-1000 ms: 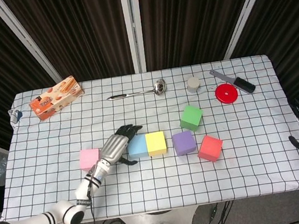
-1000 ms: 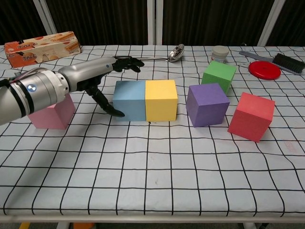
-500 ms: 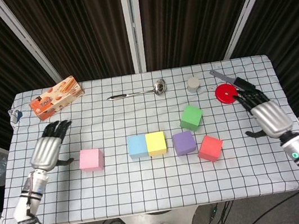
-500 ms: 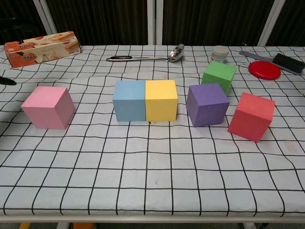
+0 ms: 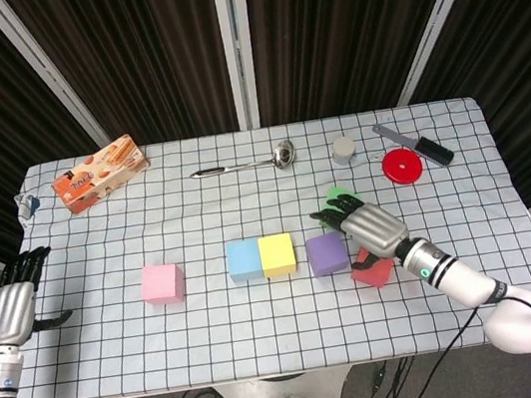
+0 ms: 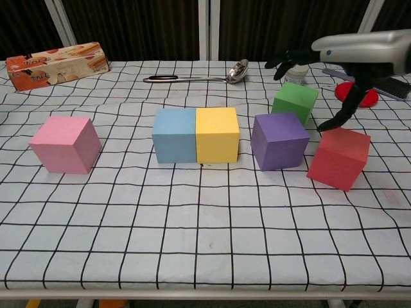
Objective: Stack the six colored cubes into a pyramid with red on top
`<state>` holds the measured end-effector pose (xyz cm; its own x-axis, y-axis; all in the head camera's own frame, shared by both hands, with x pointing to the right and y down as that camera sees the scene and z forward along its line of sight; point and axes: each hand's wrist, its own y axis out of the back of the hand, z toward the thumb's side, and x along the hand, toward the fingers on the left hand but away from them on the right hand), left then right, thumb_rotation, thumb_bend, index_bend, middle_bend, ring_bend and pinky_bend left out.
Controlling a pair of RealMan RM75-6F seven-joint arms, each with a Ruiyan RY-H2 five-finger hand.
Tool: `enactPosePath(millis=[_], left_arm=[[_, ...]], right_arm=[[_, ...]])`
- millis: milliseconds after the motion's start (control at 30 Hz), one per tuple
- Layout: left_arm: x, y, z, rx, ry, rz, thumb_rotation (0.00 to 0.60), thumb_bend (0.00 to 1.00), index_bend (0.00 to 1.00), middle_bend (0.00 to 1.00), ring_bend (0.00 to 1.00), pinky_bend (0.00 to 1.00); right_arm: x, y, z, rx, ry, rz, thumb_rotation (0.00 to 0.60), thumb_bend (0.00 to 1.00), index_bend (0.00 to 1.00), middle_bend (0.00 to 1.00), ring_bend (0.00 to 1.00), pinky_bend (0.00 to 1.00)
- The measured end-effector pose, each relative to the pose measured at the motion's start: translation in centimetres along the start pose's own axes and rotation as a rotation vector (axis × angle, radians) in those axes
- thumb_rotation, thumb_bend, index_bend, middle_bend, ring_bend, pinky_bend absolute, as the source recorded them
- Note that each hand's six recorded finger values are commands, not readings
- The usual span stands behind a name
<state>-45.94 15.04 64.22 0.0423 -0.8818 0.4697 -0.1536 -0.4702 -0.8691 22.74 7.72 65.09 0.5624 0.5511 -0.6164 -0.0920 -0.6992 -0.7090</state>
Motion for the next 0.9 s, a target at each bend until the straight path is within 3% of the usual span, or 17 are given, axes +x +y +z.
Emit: enactPosePath(millis=[233, 433, 700, 900], left_arm=[[-0.6, -0.5, -0.7, -0.02, 0.0, 0.004, 0.6, 0.0, 0.04, 0.04, 0.0, 0.07], [-0.8, -0.8, -1.4, -0.028, 0.012, 0.005, 0.6, 0.0, 0.04, 0.04, 0.0, 0.07], [-1.0, -1.4, -1.9, -0.037, 0.022, -0.013, 0.6, 0.0, 0.04, 0.04, 0.0, 0.07], [-1.0, -1.4, -2.2, -0.046, 0.024, -0.015, 0.6, 0.0, 0.04, 0.04, 0.0, 0.07]], right_arm=[[-2.2, -2.8, 0.8, 0.031, -0.004, 0.064, 0.6, 0.08, 0.0, 0.16, 0.0, 0.0], [-3.2, -4.3, 0.7, 0.058, -0.028, 0.073, 0.6, 0.16, 0.0, 0.25, 0.0, 0.0], [-4.0, -4.4, 1.0, 0.068, -0.042, 0.023, 0.6, 0.28, 0.0, 0.45, 0.0, 0.0], [-4.3, -3.5, 1.1, 0.052, -0.05, -0.011, 0.6, 0.3, 0.0, 0.51, 0.0, 0.0]])
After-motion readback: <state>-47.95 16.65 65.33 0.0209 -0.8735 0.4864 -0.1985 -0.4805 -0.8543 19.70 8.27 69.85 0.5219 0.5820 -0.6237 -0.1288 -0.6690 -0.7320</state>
